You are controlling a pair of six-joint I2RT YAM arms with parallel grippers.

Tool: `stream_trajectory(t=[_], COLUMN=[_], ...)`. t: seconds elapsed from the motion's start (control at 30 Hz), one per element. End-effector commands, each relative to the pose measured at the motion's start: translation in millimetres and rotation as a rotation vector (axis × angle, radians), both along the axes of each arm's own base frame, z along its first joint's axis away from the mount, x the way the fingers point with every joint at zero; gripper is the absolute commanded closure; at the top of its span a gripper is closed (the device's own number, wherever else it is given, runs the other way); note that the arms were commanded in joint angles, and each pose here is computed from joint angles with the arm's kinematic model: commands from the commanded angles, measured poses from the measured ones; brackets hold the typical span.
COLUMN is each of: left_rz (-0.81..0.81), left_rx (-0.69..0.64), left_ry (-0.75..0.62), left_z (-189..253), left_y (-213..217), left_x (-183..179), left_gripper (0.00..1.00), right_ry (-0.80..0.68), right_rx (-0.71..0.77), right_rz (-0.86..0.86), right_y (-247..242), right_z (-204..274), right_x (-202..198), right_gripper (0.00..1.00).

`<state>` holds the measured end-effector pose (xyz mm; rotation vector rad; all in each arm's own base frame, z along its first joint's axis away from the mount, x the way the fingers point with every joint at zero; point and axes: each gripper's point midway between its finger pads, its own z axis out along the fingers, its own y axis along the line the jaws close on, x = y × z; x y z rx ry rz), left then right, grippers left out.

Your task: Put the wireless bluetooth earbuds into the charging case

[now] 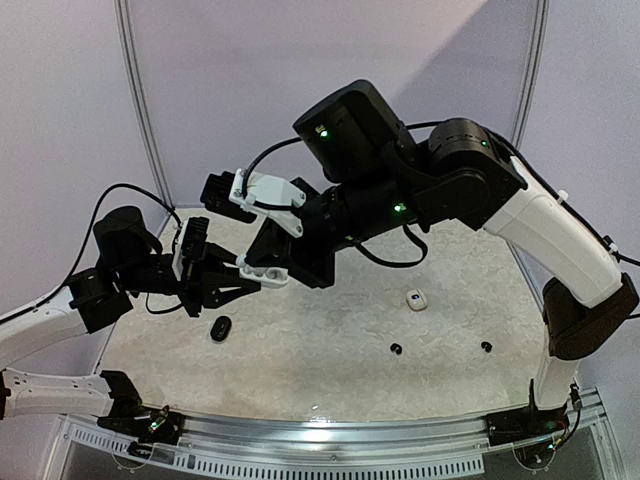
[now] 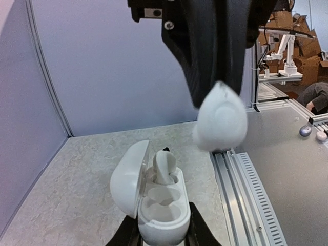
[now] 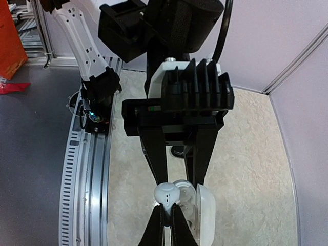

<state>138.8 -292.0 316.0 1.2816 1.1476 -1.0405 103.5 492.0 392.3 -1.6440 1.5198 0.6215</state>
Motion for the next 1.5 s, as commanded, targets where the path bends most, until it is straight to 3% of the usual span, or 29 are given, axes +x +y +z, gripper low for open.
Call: stream_trajectory(t=[0.0,0.6,1.03,1.2,1.47], left_rz=[-0.012,-0.024,0.263,0.316,0.268], left_rx=[0.014,0.021,-0.068,-0.108,-0.166], left_ry=[-0.049,-0.091,-0.16,-0.191,-0.266], left_z=[3.6,2.7,9.6,13.9,13.0], left_y=[-5.9,-4.8,7.6,12.2,13.8], left_x=[-3.2,-9.6,29.3,33.3,19.7], left_gripper=[1.0,1.0,1.0,1.0,1.0], right_ry=[-0.05,-0.087,0.061,0.175,0.268], right_rx=[-0.057,-0.086,0.201,0.353,0.397], right_rz=[-0.01,-0.043,-0.171,-0.372,-0.676], right_y=[0.8,0.2,3.1,-23.4,-78.7], right_z=[-13.4,-20.0,46.6,80.2,62.0], right_x=[4.0,12.9,15.8,56.4,119.2], right_gripper=[1.0,1.0,1.0,1.0,1.0])
